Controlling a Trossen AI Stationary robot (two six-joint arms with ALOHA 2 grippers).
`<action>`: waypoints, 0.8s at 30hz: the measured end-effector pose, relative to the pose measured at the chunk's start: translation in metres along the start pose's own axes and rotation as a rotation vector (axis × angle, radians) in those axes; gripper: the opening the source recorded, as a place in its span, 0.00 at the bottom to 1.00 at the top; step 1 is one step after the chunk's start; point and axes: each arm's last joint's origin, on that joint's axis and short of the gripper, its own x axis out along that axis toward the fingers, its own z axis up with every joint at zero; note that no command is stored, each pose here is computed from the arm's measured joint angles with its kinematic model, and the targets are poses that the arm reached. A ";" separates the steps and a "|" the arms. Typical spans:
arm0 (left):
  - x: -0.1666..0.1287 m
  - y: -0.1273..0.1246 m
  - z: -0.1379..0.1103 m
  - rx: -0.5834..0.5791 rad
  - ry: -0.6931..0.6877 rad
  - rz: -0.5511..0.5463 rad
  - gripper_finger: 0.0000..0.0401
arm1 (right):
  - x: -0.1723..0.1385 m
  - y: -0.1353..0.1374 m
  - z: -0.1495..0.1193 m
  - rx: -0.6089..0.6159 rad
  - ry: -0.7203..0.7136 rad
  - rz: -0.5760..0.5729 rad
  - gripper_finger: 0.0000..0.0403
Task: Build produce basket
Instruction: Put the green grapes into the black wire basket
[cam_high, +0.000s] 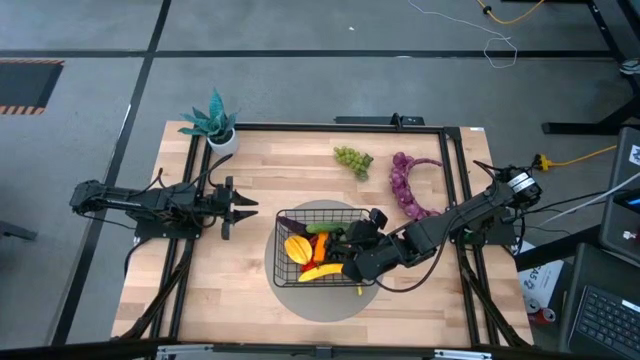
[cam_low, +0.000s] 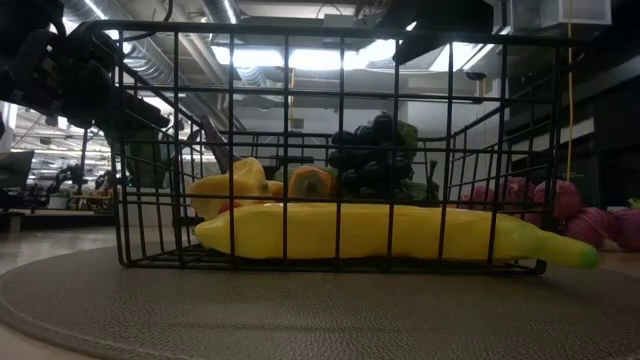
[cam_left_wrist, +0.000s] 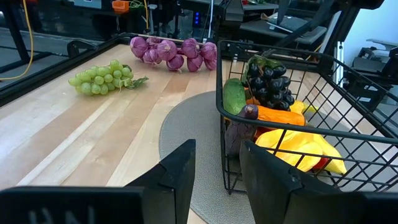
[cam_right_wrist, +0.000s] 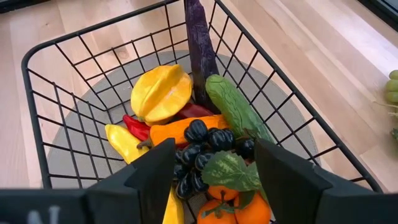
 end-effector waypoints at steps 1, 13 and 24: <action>0.000 0.000 0.000 0.000 0.000 0.000 0.30 | 0.000 0.000 0.000 0.000 0.000 0.000 0.55; 0.000 0.000 0.000 0.000 0.000 0.000 0.30 | 0.000 -0.002 0.002 -0.040 -0.063 -0.066 0.55; 0.000 0.000 0.000 0.000 0.000 0.000 0.30 | 0.016 -0.033 0.025 -0.189 -0.190 -0.375 0.55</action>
